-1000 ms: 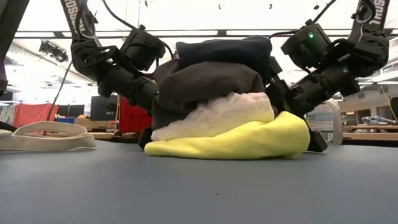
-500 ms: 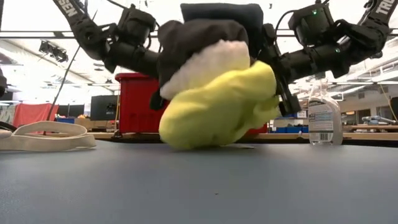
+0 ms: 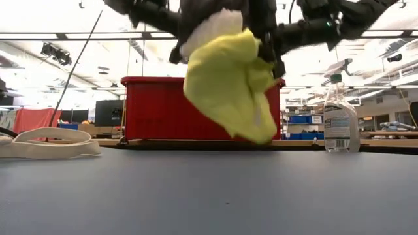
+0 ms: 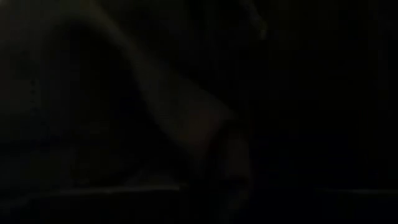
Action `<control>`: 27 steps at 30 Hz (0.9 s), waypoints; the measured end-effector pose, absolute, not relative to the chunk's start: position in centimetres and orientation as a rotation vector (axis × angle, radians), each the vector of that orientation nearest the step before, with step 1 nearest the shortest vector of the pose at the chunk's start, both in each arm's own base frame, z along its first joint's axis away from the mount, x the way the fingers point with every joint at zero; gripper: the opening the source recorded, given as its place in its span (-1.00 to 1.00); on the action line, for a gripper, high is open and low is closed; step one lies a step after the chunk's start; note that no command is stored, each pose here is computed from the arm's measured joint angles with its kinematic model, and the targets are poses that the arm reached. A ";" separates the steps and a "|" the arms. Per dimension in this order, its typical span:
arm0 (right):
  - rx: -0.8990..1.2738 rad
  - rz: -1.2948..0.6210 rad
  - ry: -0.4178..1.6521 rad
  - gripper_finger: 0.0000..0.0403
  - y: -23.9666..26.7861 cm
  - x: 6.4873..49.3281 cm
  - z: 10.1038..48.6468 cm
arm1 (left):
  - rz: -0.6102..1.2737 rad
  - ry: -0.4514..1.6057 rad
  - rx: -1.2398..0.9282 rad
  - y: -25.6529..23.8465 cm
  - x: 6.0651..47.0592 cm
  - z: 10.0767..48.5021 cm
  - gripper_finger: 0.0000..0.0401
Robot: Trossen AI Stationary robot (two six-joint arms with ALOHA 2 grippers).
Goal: Fold laundry
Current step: Put the clothes into the red bin
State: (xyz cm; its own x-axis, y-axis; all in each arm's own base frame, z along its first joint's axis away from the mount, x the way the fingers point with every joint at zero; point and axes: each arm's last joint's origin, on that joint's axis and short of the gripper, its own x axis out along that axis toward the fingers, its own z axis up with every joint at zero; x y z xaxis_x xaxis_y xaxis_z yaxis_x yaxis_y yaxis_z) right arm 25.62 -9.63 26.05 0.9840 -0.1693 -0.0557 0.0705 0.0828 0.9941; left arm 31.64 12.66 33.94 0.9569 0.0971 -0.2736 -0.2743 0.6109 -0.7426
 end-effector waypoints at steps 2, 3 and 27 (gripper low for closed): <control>1.432 -0.173 -0.124 -0.38 -10.8 25.5 28.3 | 0.210 0.183 -0.843 13.9 31.1 36.7 -0.70; 1.409 -0.161 -0.140 -0.38 -11.4 25.5 29.4 | 0.202 0.166 -0.819 14.4 30.7 38.1 -0.70; 1.122 -0.248 -0.309 -0.38 -35.9 32.0 42.2 | 0.412 -0.128 -0.588 36.0 23.0 47.8 -0.71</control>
